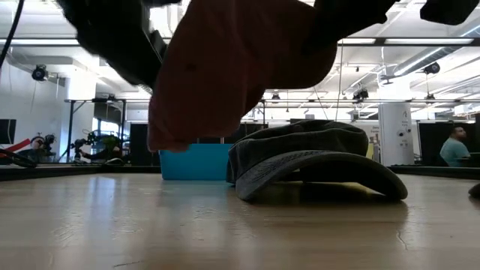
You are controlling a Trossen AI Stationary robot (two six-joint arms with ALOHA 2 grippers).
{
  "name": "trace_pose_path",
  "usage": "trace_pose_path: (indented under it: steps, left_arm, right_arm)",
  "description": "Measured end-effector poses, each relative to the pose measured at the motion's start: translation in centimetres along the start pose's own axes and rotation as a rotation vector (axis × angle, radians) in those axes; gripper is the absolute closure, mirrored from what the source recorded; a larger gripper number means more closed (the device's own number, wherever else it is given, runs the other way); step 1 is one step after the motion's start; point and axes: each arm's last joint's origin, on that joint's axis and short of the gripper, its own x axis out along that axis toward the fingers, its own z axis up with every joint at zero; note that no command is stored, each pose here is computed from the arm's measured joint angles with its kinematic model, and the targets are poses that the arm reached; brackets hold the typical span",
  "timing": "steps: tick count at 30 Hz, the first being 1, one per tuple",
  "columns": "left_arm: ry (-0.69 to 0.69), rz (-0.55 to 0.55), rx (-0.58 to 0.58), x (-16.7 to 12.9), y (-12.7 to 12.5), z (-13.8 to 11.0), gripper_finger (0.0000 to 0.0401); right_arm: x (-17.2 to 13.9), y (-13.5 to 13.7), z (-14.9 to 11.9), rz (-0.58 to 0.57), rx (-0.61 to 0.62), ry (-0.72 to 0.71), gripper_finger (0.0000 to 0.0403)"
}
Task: Pick & Place hat
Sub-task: Put the red cap into the yellow bin
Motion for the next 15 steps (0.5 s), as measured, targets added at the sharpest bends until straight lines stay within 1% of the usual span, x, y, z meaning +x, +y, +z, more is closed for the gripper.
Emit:
trace_pose_path:
  steps: [4,9,12,15]
  left_arm:
    - [-0.053,0.009,0.012,2.3,0.3,-0.5,0.038]
    - [-0.129,0.004,-0.023,4.6,0.7,0.0,0.038]
    - [-0.1,0.024,-0.018,6.0,1.0,-0.7,0.038]
    - [-0.071,0.034,-0.015,6.6,1.1,-1.2,0.038]
  right_arm:
    - [0.0,0.1,0.3,0.059,0.015,-0.035,0.039]
    - [0.1,0.2,0.1,0.066,0.01,-0.034,0.039]
    - [0.2,0.3,0.0,0.077,-0.001,-0.025,0.039]
    - [0.3,0.5,-0.4,0.099,-0.029,0.005,0.039]
